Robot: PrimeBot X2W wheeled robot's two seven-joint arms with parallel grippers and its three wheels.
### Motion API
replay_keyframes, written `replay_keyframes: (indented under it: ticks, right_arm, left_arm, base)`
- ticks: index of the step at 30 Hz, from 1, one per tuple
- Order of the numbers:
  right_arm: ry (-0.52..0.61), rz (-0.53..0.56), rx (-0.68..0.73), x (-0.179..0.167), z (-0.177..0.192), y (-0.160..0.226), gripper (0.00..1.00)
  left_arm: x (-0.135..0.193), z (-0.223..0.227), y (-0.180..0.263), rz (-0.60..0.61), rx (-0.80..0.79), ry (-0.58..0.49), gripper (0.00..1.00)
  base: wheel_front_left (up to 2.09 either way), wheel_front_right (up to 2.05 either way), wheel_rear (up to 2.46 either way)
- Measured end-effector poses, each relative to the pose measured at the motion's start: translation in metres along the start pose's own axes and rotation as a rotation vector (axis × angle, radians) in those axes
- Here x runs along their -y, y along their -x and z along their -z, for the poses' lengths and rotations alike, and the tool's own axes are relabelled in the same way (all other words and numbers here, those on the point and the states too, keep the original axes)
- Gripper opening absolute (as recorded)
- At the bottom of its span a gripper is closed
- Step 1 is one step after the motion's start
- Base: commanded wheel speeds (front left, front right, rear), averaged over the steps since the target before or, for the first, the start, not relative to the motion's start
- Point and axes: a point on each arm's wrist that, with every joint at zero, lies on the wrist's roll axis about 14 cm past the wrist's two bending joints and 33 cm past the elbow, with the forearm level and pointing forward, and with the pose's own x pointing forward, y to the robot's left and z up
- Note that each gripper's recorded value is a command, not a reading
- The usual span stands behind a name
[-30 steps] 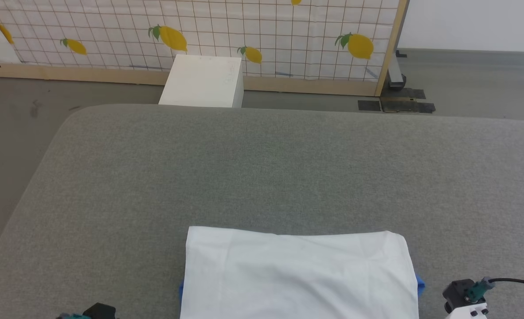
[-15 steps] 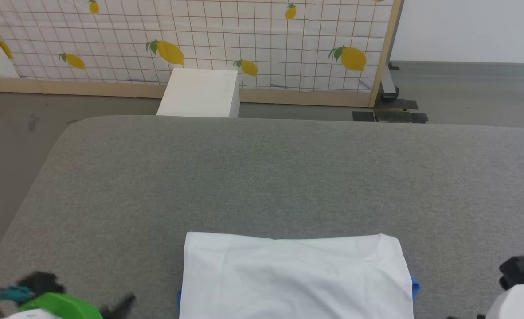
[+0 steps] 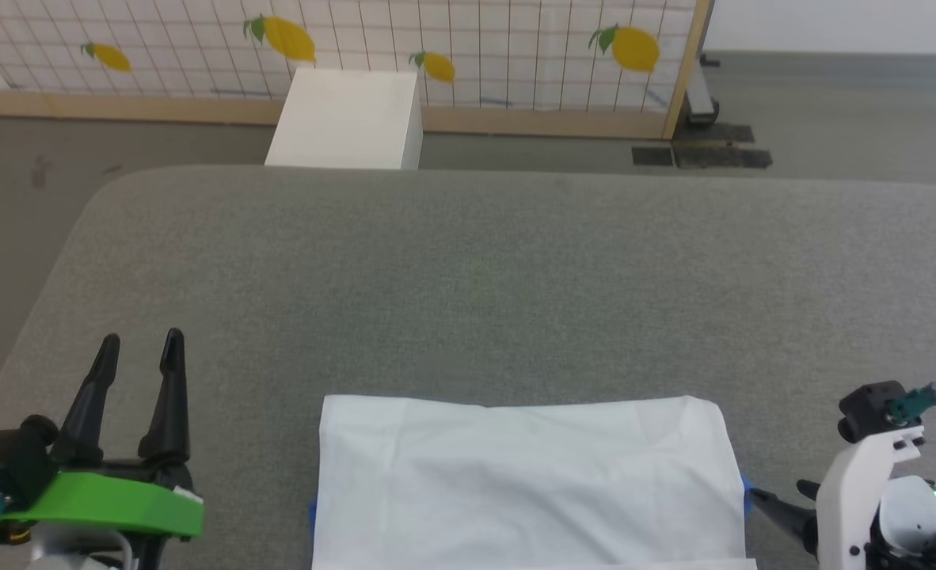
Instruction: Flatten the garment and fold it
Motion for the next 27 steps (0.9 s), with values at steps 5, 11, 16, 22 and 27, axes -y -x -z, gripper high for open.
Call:
replay_keyframes:
  ticks: [5, 11, 16, 22, 27]
  right_arm:
    - [0.009, -0.048, -0.060, -0.009, 0.005, -0.025, 1.00]
    - [0.012, -0.111, -0.152, -0.023, 0.024, -0.049, 1.00]
    - [0.015, -0.154, -0.154, -0.036, 0.024, -0.060, 1.00]
    - [0.049, -0.184, -0.162, -0.048, 0.024, -0.070, 1.00]
    - [0.078, -0.192, -0.188, -0.051, 0.026, -0.074, 0.00]
  left_arm:
    - [0.003, 0.009, -0.013, -0.010, 0.030, -0.019, 1.00]
    - [-0.003, 0.023, -0.017, -0.047, 0.014, -0.012, 1.00]
    - [-0.008, 0.028, -0.015, -0.062, 0.005, -0.017, 1.00]
    - [-0.011, 0.033, -0.014, -0.073, -0.001, -0.016, 1.00]
    - [-0.012, 0.035, -0.012, -0.077, -0.003, -0.005, 1.00]
  base:
    - [0.00, 0.00, 0.00]
    - [0.00, 0.00, 0.00]
    - [0.00, 0.00, 0.00]
    - [0.00, 0.00, 0.00]
    - [0.00, 0.00, 0.00]
